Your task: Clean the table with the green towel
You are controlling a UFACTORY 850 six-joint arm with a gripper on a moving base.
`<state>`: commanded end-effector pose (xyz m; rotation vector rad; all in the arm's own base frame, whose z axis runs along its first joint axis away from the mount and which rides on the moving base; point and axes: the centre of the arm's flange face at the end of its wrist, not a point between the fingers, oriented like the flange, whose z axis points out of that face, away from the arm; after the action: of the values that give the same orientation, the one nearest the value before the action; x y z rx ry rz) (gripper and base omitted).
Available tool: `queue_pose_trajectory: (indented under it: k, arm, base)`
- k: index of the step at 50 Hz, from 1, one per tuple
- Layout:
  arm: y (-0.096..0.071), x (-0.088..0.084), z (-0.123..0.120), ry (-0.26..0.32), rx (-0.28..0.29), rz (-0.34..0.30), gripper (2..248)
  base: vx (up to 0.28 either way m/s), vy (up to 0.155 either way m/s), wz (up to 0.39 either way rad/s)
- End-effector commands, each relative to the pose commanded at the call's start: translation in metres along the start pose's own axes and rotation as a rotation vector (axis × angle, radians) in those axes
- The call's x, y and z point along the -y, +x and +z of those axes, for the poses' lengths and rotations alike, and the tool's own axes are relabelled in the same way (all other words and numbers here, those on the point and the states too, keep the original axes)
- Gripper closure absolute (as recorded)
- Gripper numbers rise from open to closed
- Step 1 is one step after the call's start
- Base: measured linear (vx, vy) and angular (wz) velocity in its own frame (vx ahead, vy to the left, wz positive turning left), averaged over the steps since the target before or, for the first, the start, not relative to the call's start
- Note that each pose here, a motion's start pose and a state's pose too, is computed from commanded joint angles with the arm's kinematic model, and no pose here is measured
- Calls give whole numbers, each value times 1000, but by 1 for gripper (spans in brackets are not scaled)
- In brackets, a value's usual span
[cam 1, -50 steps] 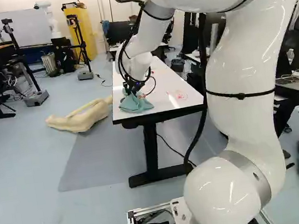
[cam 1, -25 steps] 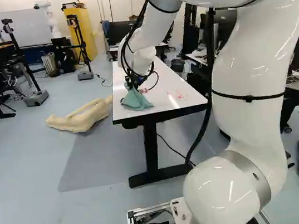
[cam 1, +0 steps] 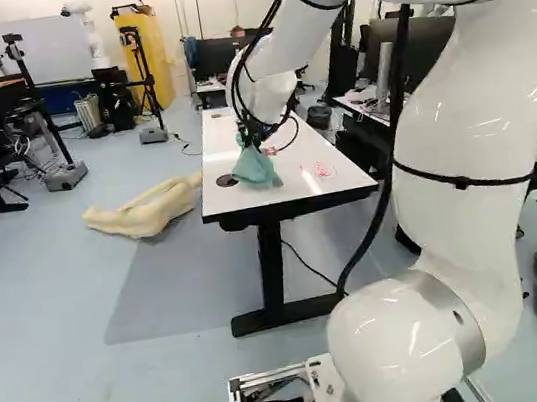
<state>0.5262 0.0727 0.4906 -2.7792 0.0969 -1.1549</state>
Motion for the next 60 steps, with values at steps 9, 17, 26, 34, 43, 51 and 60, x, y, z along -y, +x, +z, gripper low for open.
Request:
queue_pose_trajectory:
  k: [9,17,26,34,43,51,60]
  arm:
    - [1,-15,-2,-20,-3,19,212]
    - [3,-28,-3,-37,-7,37,212]
    - [4,-43,-5,-57,-10,57,212]
    - [5,-56,-6,-75,-14,75,212]
    - [7,-70,-8,-94,-18,94,212]
    - [8,-83,-9,-112,-21,111,212]
    - [10,-98,-10,-132,-25,131,212]
  base:
    - [0,0,0]
    - [0,0,0]
    - [0,0,0]
    - [0,0,0]
    - [0,0,0]
    - [0,0,0]
    - [0,0,0]
